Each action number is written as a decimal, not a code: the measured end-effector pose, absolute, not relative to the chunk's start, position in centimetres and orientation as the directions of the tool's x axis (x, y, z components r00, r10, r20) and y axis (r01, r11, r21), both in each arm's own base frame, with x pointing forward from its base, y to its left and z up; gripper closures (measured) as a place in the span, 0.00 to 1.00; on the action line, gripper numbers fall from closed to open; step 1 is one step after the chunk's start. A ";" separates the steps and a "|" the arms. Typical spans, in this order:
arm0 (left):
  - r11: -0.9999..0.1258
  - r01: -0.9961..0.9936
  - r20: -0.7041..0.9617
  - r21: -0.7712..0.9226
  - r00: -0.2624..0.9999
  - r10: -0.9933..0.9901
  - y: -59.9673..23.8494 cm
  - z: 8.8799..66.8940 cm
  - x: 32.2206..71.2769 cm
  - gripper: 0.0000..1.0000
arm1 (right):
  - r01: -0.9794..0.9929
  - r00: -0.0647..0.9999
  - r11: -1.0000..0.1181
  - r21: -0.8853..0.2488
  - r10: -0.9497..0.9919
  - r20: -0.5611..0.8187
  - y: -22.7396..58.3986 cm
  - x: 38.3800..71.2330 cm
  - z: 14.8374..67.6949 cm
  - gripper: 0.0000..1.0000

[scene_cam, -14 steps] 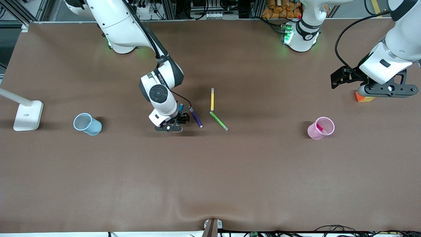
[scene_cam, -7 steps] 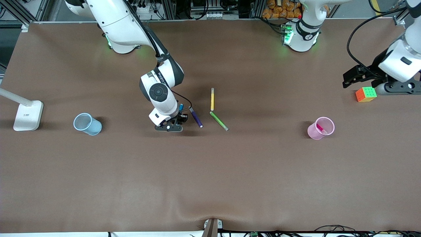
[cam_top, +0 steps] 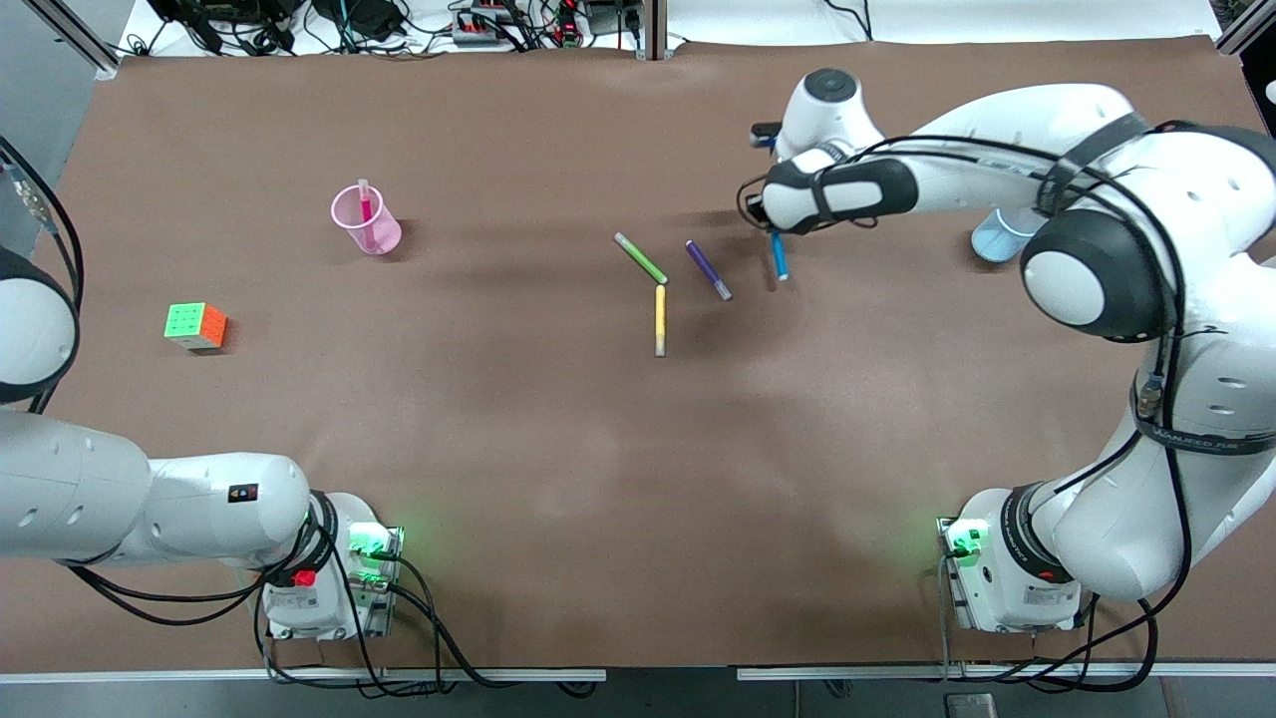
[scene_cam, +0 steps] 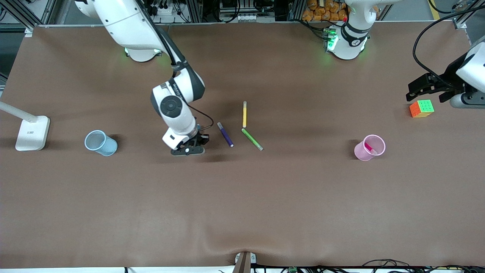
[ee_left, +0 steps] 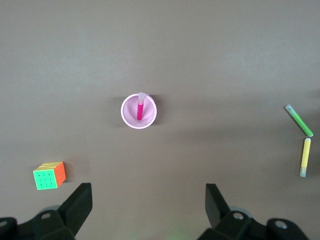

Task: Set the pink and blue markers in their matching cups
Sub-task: 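Carry the blue marker with the right gripper over the blue cup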

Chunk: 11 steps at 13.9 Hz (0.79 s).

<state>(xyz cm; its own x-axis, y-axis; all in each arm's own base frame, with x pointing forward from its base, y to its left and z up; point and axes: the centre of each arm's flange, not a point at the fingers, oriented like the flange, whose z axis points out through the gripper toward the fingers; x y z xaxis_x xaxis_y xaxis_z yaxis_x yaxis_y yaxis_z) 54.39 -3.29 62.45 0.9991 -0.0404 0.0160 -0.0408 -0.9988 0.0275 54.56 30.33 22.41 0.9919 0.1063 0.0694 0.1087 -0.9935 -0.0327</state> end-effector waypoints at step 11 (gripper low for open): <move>-0.998 -0.050 0.024 0.028 0.998 -0.050 -3.8 63.0 54.3 0.00 | 0.494 0.853 -0.868 0.036 0.493 0.169 13.4 61.5 33.5 0.83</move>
<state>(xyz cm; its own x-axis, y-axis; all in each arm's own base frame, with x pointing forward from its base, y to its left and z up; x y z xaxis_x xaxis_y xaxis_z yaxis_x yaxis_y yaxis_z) 54.35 -3.80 63.02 0.9985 -0.0498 0.0241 -0.0505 -0.9983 0.0277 61.51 13.44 33.47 0.8535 0.4930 0.1690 0.4944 -0.8685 0.0363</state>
